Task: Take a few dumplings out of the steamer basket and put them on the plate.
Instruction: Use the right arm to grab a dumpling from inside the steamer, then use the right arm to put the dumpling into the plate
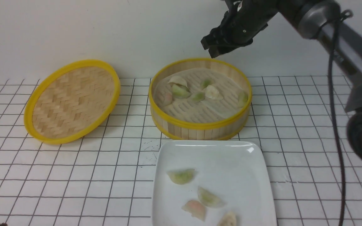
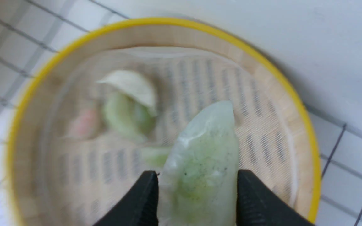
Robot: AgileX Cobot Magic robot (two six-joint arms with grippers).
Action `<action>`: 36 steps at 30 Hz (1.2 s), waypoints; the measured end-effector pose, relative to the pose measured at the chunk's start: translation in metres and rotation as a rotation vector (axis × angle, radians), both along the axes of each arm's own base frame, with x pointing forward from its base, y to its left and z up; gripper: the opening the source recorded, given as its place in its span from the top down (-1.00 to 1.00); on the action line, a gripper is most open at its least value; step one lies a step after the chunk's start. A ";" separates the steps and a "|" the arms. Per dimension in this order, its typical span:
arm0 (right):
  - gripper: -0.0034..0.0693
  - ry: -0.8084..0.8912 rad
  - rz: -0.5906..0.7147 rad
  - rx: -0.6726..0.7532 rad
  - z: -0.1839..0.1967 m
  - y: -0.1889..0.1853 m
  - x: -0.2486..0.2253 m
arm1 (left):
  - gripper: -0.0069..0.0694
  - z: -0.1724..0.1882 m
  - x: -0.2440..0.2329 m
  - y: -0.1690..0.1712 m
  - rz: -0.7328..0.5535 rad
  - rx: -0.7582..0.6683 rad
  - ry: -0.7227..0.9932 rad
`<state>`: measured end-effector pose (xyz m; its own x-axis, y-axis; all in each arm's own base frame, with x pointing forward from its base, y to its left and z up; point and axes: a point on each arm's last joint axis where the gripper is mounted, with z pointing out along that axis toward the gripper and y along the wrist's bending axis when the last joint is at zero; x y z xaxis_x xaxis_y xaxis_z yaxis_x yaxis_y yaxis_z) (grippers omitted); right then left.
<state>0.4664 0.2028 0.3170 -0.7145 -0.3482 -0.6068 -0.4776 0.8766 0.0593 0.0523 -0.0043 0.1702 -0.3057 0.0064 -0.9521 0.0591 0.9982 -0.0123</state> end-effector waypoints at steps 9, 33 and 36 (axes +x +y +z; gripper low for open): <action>0.11 0.290 0.140 -0.051 -0.008 0.013 -0.129 | 0.84 0.000 0.000 0.000 0.000 0.000 0.000; -0.58 0.414 0.096 -0.156 -0.074 0.036 -0.126 | 0.84 0.000 0.000 0.000 0.000 0.000 0.000; -0.66 0.325 0.089 -0.168 -0.053 0.033 -0.114 | 0.84 0.000 0.000 0.000 0.000 0.000 0.000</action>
